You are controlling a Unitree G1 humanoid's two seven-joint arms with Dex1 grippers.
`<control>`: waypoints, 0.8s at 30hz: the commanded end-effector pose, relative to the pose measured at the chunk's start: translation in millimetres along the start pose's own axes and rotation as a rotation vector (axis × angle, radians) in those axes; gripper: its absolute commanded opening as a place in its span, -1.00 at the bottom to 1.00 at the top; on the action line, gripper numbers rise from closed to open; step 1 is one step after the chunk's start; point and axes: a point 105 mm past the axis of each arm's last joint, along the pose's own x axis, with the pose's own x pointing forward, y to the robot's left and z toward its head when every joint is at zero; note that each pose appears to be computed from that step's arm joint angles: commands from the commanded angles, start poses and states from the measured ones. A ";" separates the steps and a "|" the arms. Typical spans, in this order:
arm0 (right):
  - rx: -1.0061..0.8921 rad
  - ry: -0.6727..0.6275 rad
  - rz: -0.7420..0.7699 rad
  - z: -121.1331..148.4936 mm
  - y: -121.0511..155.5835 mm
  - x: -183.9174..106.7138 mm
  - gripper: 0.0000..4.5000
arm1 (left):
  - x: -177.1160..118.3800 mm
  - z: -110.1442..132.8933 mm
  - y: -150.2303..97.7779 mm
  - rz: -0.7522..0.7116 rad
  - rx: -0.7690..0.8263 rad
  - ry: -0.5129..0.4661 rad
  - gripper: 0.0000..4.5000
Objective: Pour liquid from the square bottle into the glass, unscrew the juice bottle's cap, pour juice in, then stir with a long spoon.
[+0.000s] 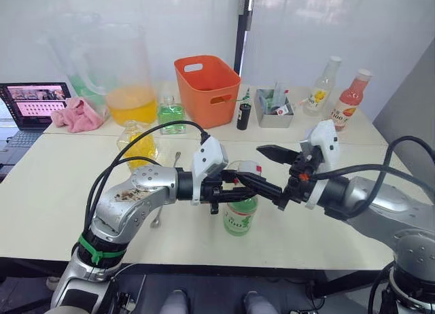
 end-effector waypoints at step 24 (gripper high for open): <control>-0.152 0.084 0.486 3.5 16.1 9.4 -0.26 | -0.7 -10.5 2.8 0.031 -0.011 0.054 -0.37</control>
